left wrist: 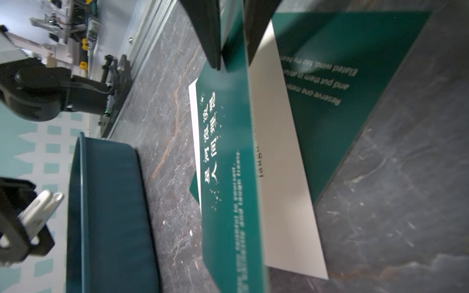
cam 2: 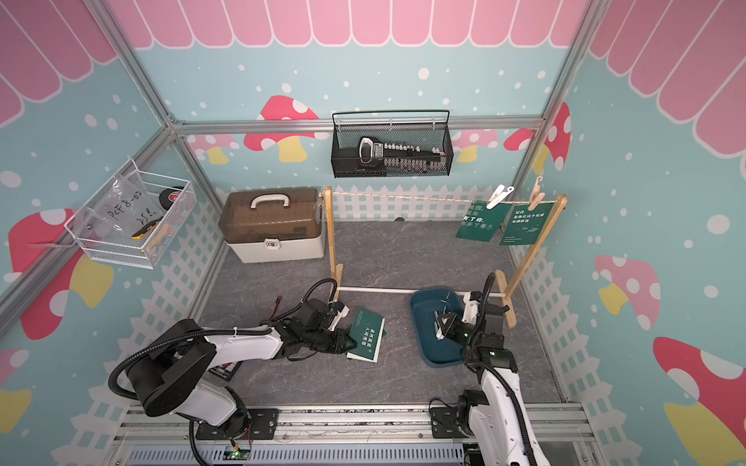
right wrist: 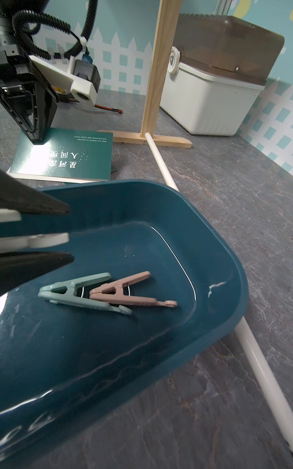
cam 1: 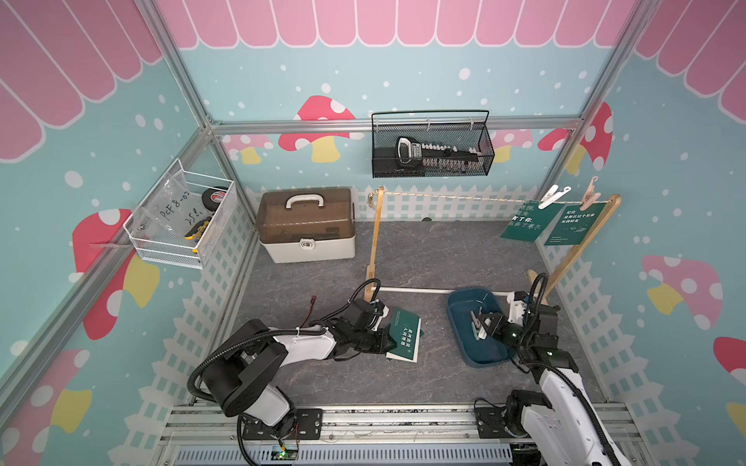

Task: Remove the postcards from the strings
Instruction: Place the postcard on the postcard.

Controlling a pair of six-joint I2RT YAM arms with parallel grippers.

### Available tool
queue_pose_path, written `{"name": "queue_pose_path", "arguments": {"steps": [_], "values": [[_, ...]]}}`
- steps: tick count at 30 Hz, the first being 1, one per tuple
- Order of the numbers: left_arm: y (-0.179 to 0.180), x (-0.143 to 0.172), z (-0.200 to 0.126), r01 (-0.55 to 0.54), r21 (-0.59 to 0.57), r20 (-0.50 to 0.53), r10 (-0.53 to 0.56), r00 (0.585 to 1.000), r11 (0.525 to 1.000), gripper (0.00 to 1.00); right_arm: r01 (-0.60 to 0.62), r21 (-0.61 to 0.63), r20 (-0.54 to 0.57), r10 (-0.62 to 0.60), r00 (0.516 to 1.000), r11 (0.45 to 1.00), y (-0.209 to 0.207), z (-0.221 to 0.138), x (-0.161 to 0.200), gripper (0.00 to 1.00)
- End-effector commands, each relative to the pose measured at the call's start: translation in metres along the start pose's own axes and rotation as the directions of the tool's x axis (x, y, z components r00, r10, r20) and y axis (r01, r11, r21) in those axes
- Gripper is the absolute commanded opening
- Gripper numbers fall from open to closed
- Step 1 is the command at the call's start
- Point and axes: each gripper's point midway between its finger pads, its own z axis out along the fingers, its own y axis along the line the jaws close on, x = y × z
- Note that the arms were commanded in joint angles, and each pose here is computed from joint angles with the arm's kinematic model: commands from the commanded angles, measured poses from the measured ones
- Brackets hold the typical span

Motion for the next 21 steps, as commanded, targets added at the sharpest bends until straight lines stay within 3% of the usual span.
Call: {"name": "queue_pose_path", "arguments": {"steps": [1,4,8,21], "values": [[0.004,-0.002,-0.008,-0.006,-0.061,0.035,0.008,0.999,0.998,0.33,0.006,0.006,0.013,-0.007,1.0,1.0,-0.003,0.006,-0.003,0.04],[0.006,0.0,-0.01,-0.008,-0.076,0.027,0.01,1.0,0.997,0.42,0.008,0.011,0.01,-0.009,1.0,1.0,-0.004,0.01,-0.003,0.06],[0.003,0.003,-0.012,-0.027,-0.093,0.015,0.029,0.999,0.995,0.84,0.009,0.015,0.001,-0.009,1.0,1.0,-0.005,0.014,-0.003,0.11],[-0.016,-0.017,-0.04,-0.101,-0.156,0.105,0.118,0.987,0.983,0.84,0.03,0.052,-0.017,-0.029,0.999,0.998,-0.011,0.02,-0.001,0.26]]}}
